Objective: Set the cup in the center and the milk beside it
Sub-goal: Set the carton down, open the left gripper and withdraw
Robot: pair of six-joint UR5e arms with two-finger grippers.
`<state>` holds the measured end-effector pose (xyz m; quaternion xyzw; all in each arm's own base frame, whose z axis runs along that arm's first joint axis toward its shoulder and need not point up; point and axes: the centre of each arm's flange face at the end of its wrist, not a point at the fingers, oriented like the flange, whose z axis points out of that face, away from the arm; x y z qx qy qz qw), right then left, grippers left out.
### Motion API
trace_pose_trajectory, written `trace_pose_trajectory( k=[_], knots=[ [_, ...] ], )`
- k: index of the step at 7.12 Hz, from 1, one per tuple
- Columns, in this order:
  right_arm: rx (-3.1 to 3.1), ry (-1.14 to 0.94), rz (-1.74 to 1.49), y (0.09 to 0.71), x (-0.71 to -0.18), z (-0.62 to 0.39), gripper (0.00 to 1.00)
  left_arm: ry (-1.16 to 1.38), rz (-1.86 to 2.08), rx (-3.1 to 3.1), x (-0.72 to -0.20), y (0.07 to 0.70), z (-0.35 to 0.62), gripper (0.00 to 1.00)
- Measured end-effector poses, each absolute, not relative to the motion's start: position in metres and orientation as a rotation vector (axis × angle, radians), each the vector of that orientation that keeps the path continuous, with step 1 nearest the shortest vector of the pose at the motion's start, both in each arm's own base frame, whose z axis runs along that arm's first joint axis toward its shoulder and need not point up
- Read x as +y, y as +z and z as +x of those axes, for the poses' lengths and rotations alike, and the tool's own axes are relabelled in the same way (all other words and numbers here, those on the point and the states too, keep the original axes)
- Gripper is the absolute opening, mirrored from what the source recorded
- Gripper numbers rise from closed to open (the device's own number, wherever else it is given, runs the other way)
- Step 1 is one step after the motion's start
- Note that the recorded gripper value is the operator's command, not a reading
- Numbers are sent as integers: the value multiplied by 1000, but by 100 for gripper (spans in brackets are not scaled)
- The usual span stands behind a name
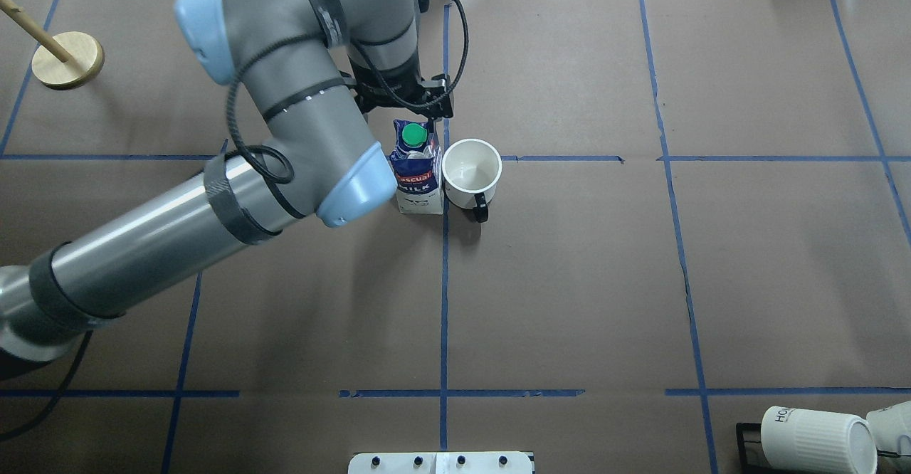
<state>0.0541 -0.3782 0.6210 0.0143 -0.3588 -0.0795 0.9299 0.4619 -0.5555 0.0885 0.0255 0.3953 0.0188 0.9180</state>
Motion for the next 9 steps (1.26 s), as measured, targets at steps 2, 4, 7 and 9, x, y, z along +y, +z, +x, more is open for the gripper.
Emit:
trace_pose_trajectory(
  k=[2, 4, 7, 9],
  knots=[
    [-734, -162, 28, 621, -378, 54, 100, 115, 49, 811, -565, 108, 379, 100],
    [-734, -165, 35, 619, -381, 54, 100, 194, 89, 787, -575, 195, 281, 100],
    [-736, -132, 24, 617, -383, 54, 100, 282, 95, 734, -589, 345, 128, 100],
    [-744, -70, 4, 615, -384, 53, 100, 239, 51, 799, -548, 466, 26, 100]
  ],
)
